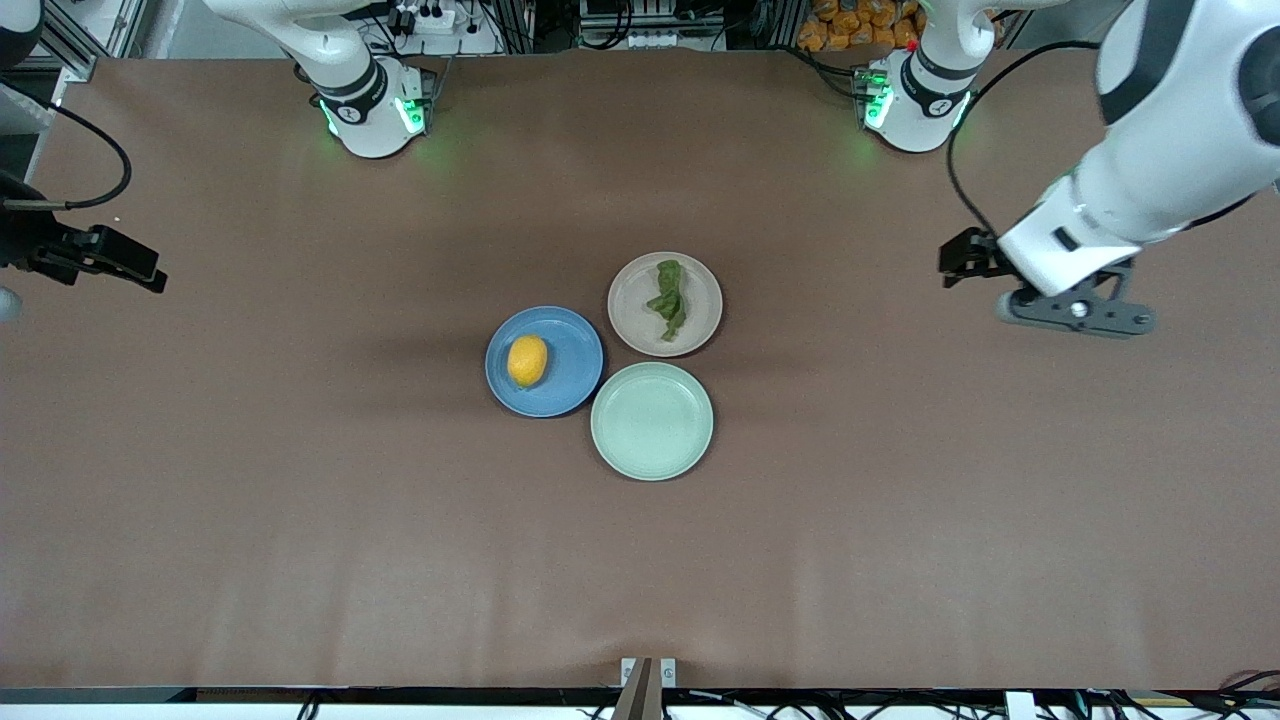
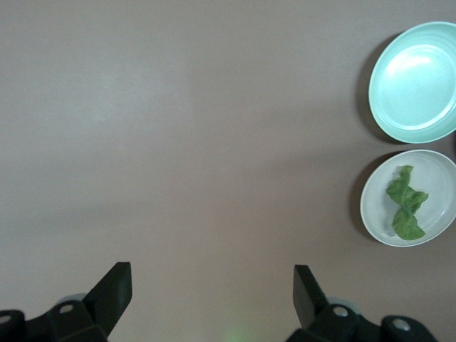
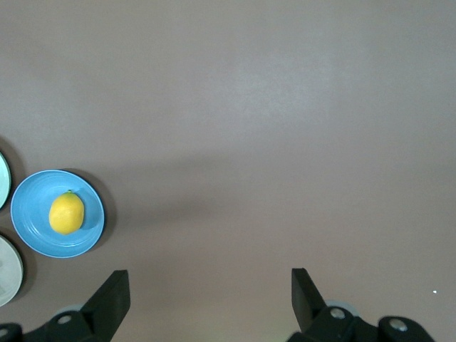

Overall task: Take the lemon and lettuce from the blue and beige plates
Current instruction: 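Move the left gripper over the lettuce on the beige plate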

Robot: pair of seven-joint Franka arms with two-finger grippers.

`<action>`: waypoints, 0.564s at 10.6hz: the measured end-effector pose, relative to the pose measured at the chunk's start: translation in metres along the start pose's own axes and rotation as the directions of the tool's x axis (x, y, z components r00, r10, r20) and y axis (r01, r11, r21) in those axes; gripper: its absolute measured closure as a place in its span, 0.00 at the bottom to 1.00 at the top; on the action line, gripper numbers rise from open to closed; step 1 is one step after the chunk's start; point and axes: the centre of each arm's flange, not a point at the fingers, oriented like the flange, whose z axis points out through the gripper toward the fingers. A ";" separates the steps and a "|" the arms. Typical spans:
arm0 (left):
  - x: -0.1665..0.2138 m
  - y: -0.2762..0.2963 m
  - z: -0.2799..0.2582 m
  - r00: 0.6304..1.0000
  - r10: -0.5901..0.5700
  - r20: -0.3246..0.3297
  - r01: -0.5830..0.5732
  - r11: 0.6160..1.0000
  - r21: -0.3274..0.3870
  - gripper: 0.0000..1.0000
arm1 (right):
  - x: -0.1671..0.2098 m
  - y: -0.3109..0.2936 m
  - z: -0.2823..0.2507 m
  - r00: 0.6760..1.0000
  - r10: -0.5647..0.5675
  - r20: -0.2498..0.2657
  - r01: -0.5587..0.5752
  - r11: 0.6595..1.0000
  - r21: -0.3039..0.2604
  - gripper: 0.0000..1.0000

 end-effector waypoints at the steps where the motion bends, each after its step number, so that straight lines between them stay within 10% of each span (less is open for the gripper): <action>1: -0.001 0.021 0.017 1.000 -0.015 0.000 0.015 1.000 -0.004 0.00 | 0.000 0.000 0.000 1.000 0.000 0.000 0.000 1.000 0.000 0.00; 6: -0.015 0.123 0.088 0.984 -0.179 0.011 0.179 0.984 -0.022 0.00 | 0.000 -0.004 0.002 1.000 -0.008 0.003 0.008 1.000 0.000 0.00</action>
